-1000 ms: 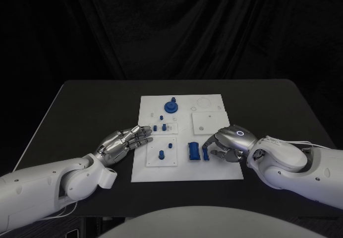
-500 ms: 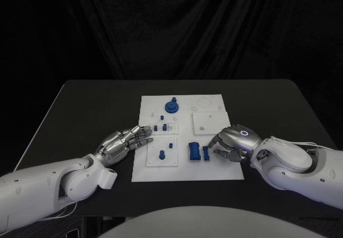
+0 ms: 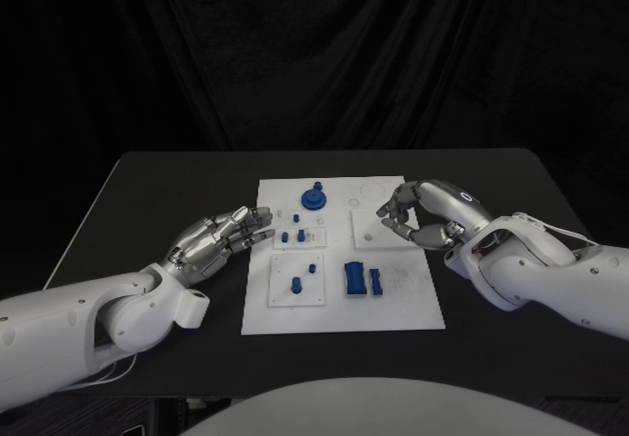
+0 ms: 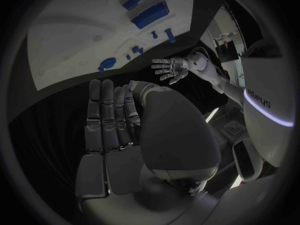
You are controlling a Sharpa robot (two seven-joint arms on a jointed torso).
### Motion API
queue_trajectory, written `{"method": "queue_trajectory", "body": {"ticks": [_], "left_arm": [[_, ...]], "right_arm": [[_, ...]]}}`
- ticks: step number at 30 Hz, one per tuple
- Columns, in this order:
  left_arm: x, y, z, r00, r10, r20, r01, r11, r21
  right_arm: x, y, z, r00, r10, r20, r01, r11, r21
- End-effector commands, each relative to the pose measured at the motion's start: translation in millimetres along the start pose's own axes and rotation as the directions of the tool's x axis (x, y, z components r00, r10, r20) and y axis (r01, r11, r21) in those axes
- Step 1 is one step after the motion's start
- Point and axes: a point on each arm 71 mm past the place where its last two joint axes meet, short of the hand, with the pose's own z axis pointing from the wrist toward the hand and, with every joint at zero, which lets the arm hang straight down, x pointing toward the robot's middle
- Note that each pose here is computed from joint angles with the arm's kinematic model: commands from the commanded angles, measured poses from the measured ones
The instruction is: Assemble the parts on the task board
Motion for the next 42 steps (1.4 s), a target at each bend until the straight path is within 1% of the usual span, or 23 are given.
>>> {"method": "queue_trajectory", "body": {"ticks": [1, 2, 4, 5, 6, 7, 8, 10, 11, 14, 16, 19, 22, 23, 26, 29, 32, 33, 35, 40, 41, 42], "left_arm": [[0.0, -18.7, 12.5, 0.999, 0.038, 0.014, -0.04, 0.992, 0.116], [-0.3, -22.5, 16.4, 0.999, 0.048, 0.015, -0.049, 0.99, 0.133], [-1.4, -26.3, 21.6, 0.998, 0.061, 0.016, -0.063, 0.986, 0.154], [-2.7, -27.8, 25.3, 0.997, 0.074, 0.014, -0.076, 0.983, 0.165], [-4.8, -28.8, 30.7, 0.995, 0.095, 0.01, -0.095, 0.98, 0.177], [-6.5, -28.8, 34.4, 0.994, 0.108, 0.008, -0.108, 0.977, 0.182], [-7.5, -28.6, 36.4, 0.993, 0.115, 0.007, -0.114, 0.976, 0.184], [-10.3, -27.5, 42.0, 0.992, 0.13, 0.003, -0.128, 0.974, 0.189], [-11.4, -26.7, 44.1, 0.991, 0.135, 0.002, -0.133, 0.972, 0.191], [-13.0, -24.0, 48.6, 0.99, 0.141, -0.005, -0.137, 0.971, 0.195], [-13.2, -22.5, 50.9, 0.99, 0.141, -0.01, -0.136, 0.971, 0.196], [-13.3, -20.5, 53.2, 0.99, 0.14, -0.016, -0.134, 0.971, 0.198], [-13.5, -18.6, 54.7, 0.99, 0.139, -0.019, -0.132, 0.971, 0.2], [-16.1, -9.7, 55.9, 0.99, 0.138, 0.0, -0.138, 0.989, 0.047], [-15.5, -10.0, 56.9, 0.99, 0.143, 0.008, -0.143, 0.989, 0.048], [-13.9, -11.0, 59.5, 0.988, 0.153, 0.028, -0.154, 0.987, 0.049], [-11.5, -12.5, 63.3, 0.984, 0.167, 0.06, -0.171, 0.984, 0.051], [-10.0, -13.5, 65.7, 0.981, 0.176, 0.081, -0.181, 0.982, 0.051], [-7.6, -15.1, 69.2, 0.975, 0.189, 0.113, -0.196, 0.979, 0.052], [0.0, -20.7, 79.5, 0.95, 0.224, 0.217, -0.239, 0.97, 0.047], [2.3, -22.5, 82.4, 0.94, 0.233, 0.249, -0.251, 0.967, 0.044], [3.9, -23.8, 84.2, 0.933, 0.238, 0.271, -0.258, 0.965, 0.041]], "right_arm": [[-9.0, -12, 4.5, 0.942, 0.321, 0.102, -0.327, 0.943, 0.055], [-9.1, -15, 6.2, 0.925, 0.368, 0.1, -0.374, 0.925, 0.061], [-8.2, -19, 7.7, 0.898, 0.43, 0.095, -0.437, 0.897, 0.066], [-7.1, -22, 8.3, 0.876, 0.474, 0.088, -0.48, 0.875, 0.065], [-4.8, -25, 8.4, 0.846, 0.528, 0.078, -0.533, 0.844, 0.062], [-2.7, -28, 7.8, 0.824, 0.562, 0.07, -0.566, 0.822, 0.062], [-1.3, -29, 7.4, 0.812, 0.58, 0.066, -0.584, 0.81, 0.061], [3.3, -33, 6.2, 0.767, 0.64, 0.051, -0.642, 0.764, 0.061], [5.9, -34, 5.5, 0.741, 0.67, 0.04, -0.672, 0.738, 0.062], [12.8, -38, 2.5, 0.677, 0.736, 0.004, -0.735, 0.675, 0.065], [16.9, -41, -0.5, 0.647, 0.762, -0.013, -0.76, 0.646, 0.067], [21.7, -42, -3.9, 0.614, 0.789, -0.035, -0.786, 0.614, 0.065], [24.7, -42, -5.9, 0.594, 0.803, -0.048, -0.801, 0.596, 0.062], [23.5, -47, -5.2, 0.692, 0.722, -0.006, -0.717, 0.688, 0.108], [23.1, -46, -3.0, 0.689, 0.725, 0.01, -0.722, 0.684, 0.107], [21.9, -44, 2.2, 0.68, 0.732, 0.05, -0.732, 0.673, 0.106], [20.3, -41, 10.1, 0.662, 0.741, 0.111, -0.749, 0.654, 0.105], [19.4, -39, 14.8, 0.65, 0.745, 0.149, -0.76, 0.641, 0.105], [18.1, -36, 21.9, 0.627, 0.751, 0.209, -0.778, 0.62, 0.106], [15.6, -27, 39.4, 0.547, 0.751, 0.369, -0.829, 0.547, 0.117], [15.3, -25, 43.0, 0.526, 0.748, 0.405, -0.842, 0.526, 0.121], [15.2, -23, 45.0, 0.513, 0.745, 0.426, -0.849, 0.514, 0.124]]}}
